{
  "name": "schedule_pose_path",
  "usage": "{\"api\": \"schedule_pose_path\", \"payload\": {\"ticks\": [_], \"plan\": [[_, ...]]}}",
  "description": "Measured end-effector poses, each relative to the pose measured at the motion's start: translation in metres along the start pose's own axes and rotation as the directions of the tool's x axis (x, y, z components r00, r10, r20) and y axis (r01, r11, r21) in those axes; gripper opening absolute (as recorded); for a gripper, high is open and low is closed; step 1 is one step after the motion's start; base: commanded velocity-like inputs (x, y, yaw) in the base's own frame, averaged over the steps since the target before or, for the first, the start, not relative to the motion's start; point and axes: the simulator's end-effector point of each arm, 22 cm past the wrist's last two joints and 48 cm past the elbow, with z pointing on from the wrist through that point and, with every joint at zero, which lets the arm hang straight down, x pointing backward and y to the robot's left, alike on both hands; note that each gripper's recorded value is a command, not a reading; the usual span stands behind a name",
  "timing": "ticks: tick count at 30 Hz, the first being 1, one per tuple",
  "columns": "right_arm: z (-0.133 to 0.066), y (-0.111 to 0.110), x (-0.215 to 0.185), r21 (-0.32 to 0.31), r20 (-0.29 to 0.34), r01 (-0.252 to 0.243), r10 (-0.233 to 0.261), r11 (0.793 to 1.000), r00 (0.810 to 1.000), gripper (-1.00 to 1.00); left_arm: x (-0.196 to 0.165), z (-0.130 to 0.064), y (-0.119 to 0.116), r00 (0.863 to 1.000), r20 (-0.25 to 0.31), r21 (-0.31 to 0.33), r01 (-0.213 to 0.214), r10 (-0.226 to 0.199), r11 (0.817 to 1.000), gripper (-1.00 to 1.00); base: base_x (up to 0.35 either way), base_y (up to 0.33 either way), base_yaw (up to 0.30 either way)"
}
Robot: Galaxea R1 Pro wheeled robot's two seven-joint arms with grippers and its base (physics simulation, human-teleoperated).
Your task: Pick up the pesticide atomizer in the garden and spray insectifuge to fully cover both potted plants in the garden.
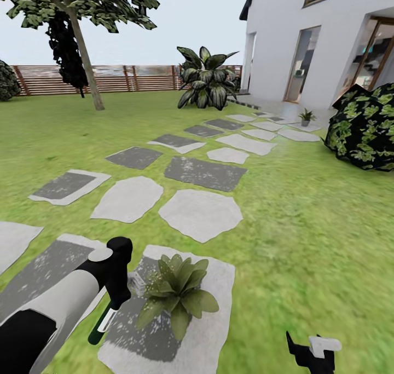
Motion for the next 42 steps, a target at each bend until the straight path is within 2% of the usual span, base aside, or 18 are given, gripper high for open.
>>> {"api": "schedule_pose_path", "payload": {"ticks": [18, 33, 42], "plan": [[0.0001, 0.0003, 0.0, -0.001, 0.0, 0.001, -0.001, 1.0, 1.0, 1.0, 0.0007, 0.0016, -0.0007, 1.0, -0.001, 0.002, 0.0, 0.0, 1.0, -1.0, 0.0, -0.012, 0.241], [0.0, 0.0002, -0.0002, -0.001, 0.0, 0.001, -0.001, 1.0, 1.0, 1.0, 0.0008, 0.0016, -0.0007, 1.0, -0.002, 0.001, 0.0, 0.0, 1.0, -1.0, 0.048, -0.263, 0.273], [0.0002, 0.0001, -0.0006, -0.001, 0.001, 0.002, -0.002, 1.0, 1.0, 1.0, 0.0041, 0.0085, -0.0031, 1.0, -0.013, 0.004, -0.002, 0.002, 1.0, -1.0, 0.064, -0.159, 0.038]]}}
